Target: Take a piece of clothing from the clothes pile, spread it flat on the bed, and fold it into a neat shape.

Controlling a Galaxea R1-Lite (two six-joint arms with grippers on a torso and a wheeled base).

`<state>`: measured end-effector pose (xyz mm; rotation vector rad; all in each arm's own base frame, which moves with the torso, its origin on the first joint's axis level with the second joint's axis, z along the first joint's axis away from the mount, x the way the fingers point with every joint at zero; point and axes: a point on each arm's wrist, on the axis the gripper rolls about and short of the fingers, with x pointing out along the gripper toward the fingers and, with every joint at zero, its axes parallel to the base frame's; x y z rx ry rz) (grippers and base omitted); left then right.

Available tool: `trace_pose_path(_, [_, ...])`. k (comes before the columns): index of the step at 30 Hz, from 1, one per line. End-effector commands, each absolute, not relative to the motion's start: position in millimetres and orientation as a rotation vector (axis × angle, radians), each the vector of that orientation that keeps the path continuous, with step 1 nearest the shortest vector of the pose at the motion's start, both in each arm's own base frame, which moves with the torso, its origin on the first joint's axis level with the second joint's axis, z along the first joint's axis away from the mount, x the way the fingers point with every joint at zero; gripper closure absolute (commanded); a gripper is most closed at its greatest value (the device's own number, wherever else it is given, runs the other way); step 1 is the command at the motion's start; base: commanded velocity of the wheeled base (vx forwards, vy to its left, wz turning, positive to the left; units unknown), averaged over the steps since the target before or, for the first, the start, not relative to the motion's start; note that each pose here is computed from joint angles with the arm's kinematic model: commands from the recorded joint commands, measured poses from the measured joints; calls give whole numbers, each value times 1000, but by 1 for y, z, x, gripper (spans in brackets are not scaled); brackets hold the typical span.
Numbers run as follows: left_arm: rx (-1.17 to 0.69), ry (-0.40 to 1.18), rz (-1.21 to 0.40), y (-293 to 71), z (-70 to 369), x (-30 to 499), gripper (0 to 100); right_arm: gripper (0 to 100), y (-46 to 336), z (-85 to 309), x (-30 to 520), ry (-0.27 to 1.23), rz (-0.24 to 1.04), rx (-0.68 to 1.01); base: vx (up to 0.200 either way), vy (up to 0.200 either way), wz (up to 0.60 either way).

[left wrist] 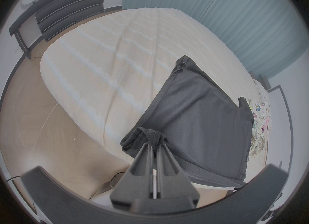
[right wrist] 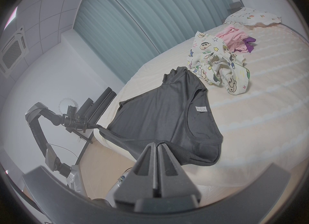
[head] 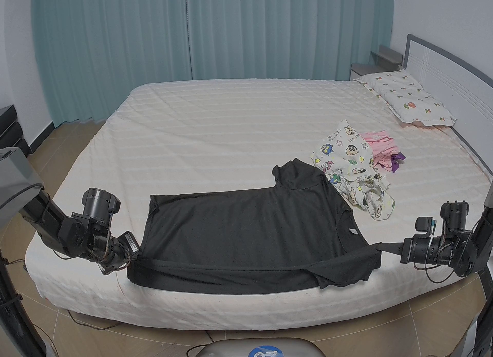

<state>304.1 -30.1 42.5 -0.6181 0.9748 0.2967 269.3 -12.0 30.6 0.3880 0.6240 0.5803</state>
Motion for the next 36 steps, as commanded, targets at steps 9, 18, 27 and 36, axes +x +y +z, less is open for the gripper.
trace_pose_path(9, [-626, 993, 307, -31, 19, 335, 100, 100, -9, 11, 293, 650, 551, 376, 0, 0, 0])
trace_pose_path(18, [-646, 994, 321, -33, 9, 355, 100, 100, -9, 1, 306, 662, 535, 394, 0, 0, 0])
trace_pose_path(27, [-673, 988, 335, -35, 0, 372, 100, 100, -2, -14, 316, 684, 523, 383, 0, 0, 0])
trace_pose_path(36, [-681, 992, 341, -36, -7, 378, 100, 100, 2, -18, 324, 692, 507, 419, 0, 0, 0])
